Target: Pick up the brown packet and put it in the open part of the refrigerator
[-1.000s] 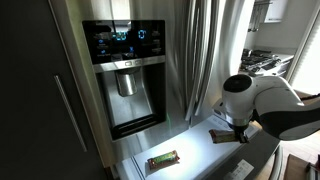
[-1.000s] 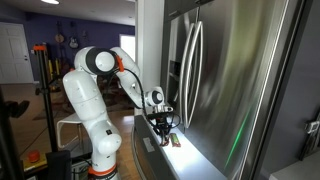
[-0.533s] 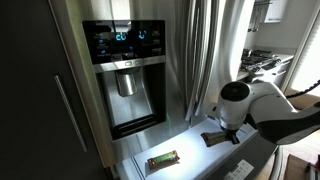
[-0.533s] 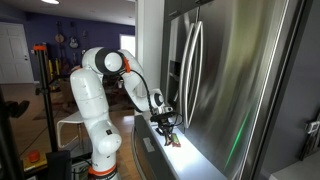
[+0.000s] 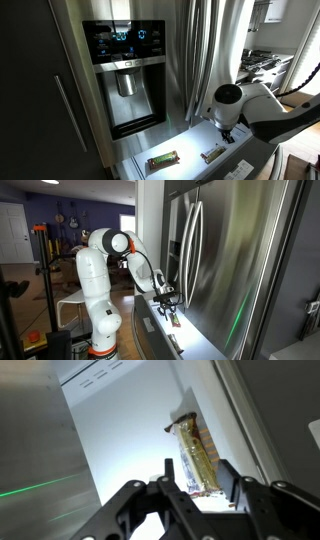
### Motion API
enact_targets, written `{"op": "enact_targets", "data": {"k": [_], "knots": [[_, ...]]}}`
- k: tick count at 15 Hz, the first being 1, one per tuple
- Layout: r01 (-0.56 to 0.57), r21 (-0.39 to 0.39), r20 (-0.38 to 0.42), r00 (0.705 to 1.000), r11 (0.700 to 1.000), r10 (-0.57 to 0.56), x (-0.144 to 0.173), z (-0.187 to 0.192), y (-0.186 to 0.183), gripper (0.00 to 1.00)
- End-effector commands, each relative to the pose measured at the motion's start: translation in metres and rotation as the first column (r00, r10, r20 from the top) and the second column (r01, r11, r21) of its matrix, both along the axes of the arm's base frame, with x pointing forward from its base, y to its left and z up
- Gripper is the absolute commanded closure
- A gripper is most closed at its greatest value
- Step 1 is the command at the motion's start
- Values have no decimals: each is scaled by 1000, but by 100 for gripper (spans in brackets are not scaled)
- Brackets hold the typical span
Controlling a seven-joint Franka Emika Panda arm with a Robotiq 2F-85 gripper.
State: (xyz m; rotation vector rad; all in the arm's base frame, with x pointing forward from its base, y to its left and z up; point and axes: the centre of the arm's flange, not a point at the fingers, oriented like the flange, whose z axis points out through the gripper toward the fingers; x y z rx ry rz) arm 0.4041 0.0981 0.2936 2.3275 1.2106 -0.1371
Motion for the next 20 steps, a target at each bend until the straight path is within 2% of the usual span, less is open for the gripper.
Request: {"op": "enact_targets", "data": {"k": [1,3,4,8,10,13,15,20], "knots": [[-13,24,11,1000,1000,12,4,2,-3,19],[18,45,24,1000,999,-19,1,8,-5,4],[35,54,29,999,998,-36,-1,11,-7,1],[150,120,54,986,981,-157,-6,35,-18,0],[250,159,51,964,955,-261,-6,48,-22,0],[397,209,19,912,894,-410,-9,66,-28,0],[486,231,1,866,843,-500,-9,78,-31,0],[678,272,-38,717,683,-696,-11,100,-43,0]]}}
